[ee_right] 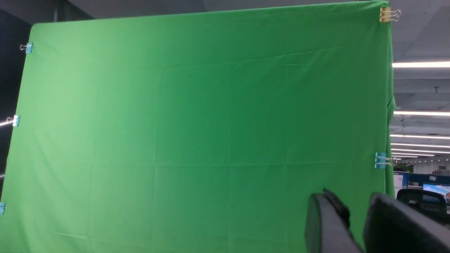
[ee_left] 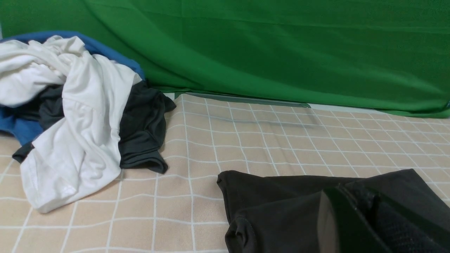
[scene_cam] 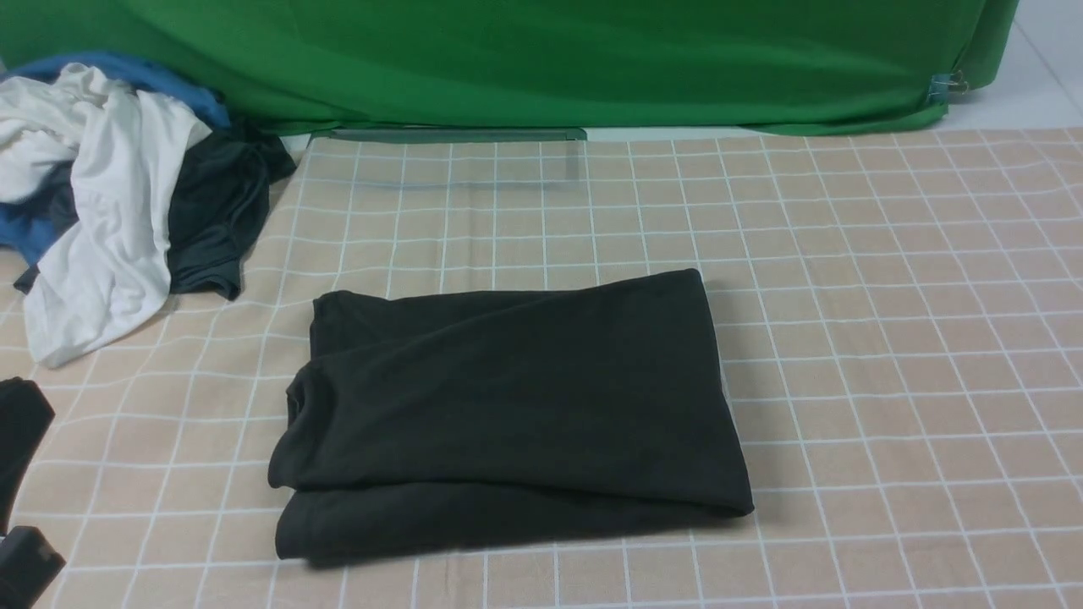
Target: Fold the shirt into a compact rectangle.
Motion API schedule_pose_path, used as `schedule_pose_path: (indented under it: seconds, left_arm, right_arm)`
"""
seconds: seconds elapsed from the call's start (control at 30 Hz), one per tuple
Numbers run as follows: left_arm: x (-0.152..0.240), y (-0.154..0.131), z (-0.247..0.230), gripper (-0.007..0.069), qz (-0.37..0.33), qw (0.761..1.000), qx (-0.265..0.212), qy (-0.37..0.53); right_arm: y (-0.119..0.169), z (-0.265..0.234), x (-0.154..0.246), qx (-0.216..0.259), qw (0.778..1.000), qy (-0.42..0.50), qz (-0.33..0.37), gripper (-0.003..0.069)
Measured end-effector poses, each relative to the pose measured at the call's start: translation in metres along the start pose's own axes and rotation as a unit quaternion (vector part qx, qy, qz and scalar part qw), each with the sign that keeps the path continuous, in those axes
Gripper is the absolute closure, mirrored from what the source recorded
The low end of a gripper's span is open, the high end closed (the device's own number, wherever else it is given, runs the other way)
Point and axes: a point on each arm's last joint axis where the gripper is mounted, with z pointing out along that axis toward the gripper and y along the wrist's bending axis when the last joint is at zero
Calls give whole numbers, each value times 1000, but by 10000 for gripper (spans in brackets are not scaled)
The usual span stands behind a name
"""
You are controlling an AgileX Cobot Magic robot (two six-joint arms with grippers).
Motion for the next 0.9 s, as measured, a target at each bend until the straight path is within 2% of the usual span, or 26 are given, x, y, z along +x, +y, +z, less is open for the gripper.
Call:
schedule_pose_path:
  seconds: [0.27,0.5,0.7,0.9]
  left_arm:
    - [0,0,0,606,3,1000,-1,0]
    - [3,5,0,606,85,996,-28,-13]
    - [39,16,3,606,104,992,-67,-25]
    - [84,23,7,606,101,992,-73,-9]
  right_arm:
    - [0,0,0,0,1000,0,0,428]
    - [0,0,0,0,1000,0,0,424]
    - [0,0,0,0,1000,0,0,424]
    - [0,0,0,0,1000,0,0,424]
